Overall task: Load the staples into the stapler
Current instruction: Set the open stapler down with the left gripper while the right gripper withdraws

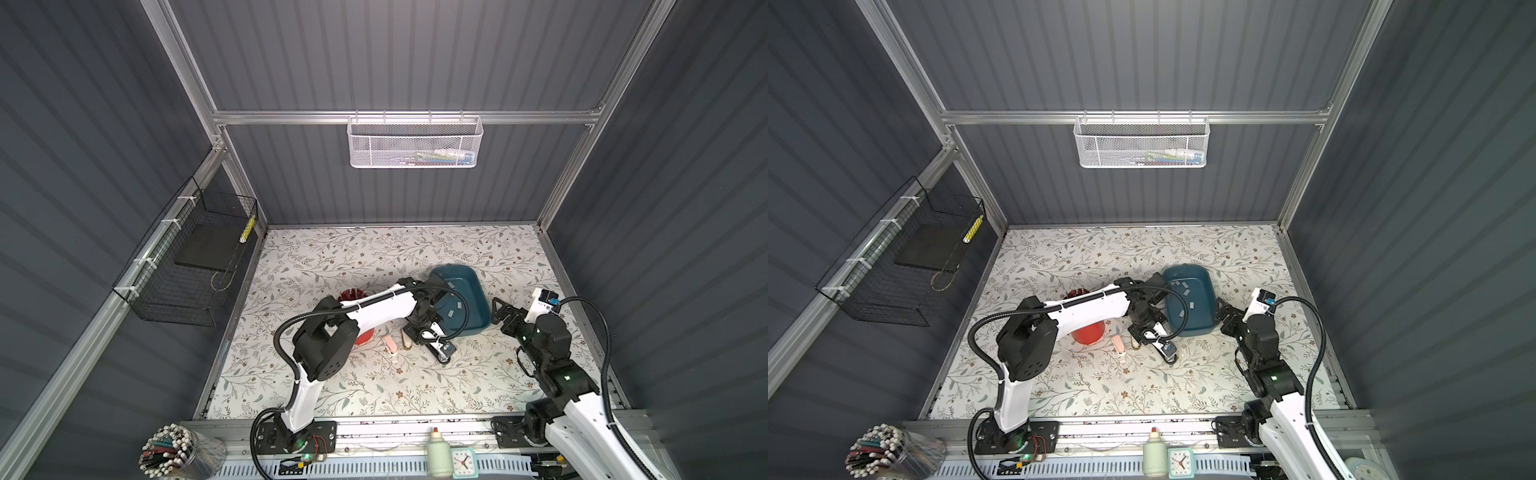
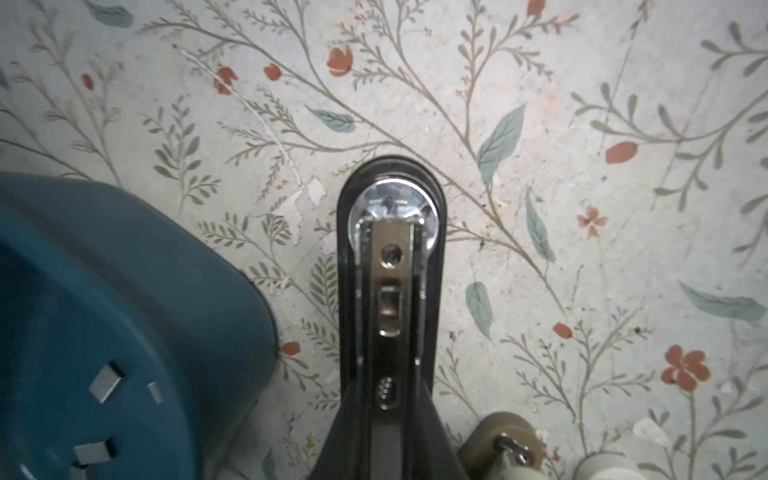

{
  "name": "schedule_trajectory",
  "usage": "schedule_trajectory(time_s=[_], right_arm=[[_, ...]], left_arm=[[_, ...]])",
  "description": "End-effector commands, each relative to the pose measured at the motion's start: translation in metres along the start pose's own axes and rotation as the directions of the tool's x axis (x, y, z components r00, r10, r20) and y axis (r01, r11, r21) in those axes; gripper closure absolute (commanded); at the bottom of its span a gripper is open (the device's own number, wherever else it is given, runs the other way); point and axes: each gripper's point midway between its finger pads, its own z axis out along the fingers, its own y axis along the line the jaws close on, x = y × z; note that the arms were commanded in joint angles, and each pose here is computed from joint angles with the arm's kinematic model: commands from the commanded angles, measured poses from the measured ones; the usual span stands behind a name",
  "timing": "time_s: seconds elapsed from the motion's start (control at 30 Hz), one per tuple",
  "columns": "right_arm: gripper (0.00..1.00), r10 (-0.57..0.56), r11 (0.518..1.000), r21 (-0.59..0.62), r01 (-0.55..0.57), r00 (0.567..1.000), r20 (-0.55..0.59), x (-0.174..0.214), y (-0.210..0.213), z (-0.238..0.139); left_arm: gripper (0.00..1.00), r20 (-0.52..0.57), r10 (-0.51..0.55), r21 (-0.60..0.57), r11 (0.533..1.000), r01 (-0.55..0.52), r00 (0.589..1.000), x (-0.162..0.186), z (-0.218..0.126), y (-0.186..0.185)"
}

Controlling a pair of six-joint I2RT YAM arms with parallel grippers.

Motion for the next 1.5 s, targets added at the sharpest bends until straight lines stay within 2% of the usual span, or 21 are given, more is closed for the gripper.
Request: schedule_trajectory(time_s=[0.0, 0.2, 0.37, 0.63, 0.73, 0.9, 0.97, 1.07, 1.2, 1.27, 1.33, 1.4, 1.43, 1.47], right_arm=[[0.01, -0.038, 0.999, 0.025, 0.037, 0.999, 0.036, -0.004, -0.006, 0.007], [0.01, -0.03, 0.995, 0.094, 0.025, 0.998, 0.051, -0.004, -0.023, 0.016], [0.01, -0.017, 0.995, 0.101, 0.01, 0.998, 0.067, -0.004, -0.027, 0.017], [0.01, -0.006, 0.997, 0.083, -0.001, 0.996, 0.084, -0.004, -0.028, 0.015], [0.01, -0.006, 0.997, 0.076, 0.0, 0.997, 0.081, -0.004, -0.027, 0.015], [0.01, 0.0, 0.997, 0.072, -0.006, 0.997, 0.081, -0.003, -0.028, 0.015], [0.01, 0.001, 0.998, 0.069, -0.007, 0.997, 0.083, -0.003, -0.028, 0.015], [0.01, 0.003, 0.998, 0.068, -0.009, 0.997, 0.08, -0.003, -0.028, 0.015], [0.01, 0.002, 0.998, 0.064, -0.007, 0.997, 0.075, -0.003, -0.027, 0.015], [0.01, 0.003, 0.998, 0.061, -0.007, 0.997, 0.075, -0.002, -0.027, 0.015], [0.01, 0.003, 0.998, 0.058, -0.008, 0.997, 0.076, -0.002, -0.027, 0.014], [0.01, 0.004, 0.998, 0.055, -0.008, 0.997, 0.078, -0.002, -0.027, 0.014], [0.01, 0.004, 0.999, 0.053, -0.008, 0.997, 0.076, -0.001, -0.027, 0.014], [0.01, 0.004, 0.999, 0.052, -0.008, 0.997, 0.075, -0.001, -0.027, 0.014]], left_arm=[[1.0, -0.015, 0.058, -0.044, 0.997, -0.059, 0.998, -0.001, -0.012, 0.015], [1.0, -0.048, 0.078, -0.003, 0.997, -0.078, 0.996, 0.007, 0.003, 0.02], [1.0, -0.081, 0.133, -0.035, 0.99, -0.136, 0.988, 0.014, 0.016, 0.034], [1.0, -0.007, 0.168, -0.044, 0.985, -0.168, 0.986, 0.003, 0.025, 0.065], [1.0, 0.017, 0.166, -0.014, 0.986, -0.166, 0.986, -0.001, 0.029, 0.071], [0.61, 0.021, 0.154, -0.024, 0.988, -0.153, 0.988, -0.004, 0.031, 0.07], [0.52, 0.01, 0.144, -0.056, 0.988, -0.143, 0.99, -0.005, 0.026, 0.073], [0.46, -0.006, 0.124, -0.108, 0.986, -0.124, 0.992, -0.008, 0.008, 0.079], [0.45, -0.027, 0.103, -0.168, 0.98, -0.106, 0.994, -0.014, -0.026, 0.082], [0.46, -0.024, 0.053, -0.223, 0.973, -0.057, 0.998, -0.019, -0.049, 0.084], [0.52, 0.007, -0.015, -0.319, 0.948, 0.017, 1.0, -0.028, -0.076, 0.089], [0.58, 0.078, -0.096, -0.471, 0.873, 0.122, 0.992, -0.039, -0.109, 0.096], [0.58, 0.14, -0.141, -0.564, 0.802, 0.197, 0.98, -0.045, -0.129, 0.102], [0.55, 0.219, -0.187, -0.649, 0.705, 0.286, 0.958, -0.048, -0.155, 0.107]])
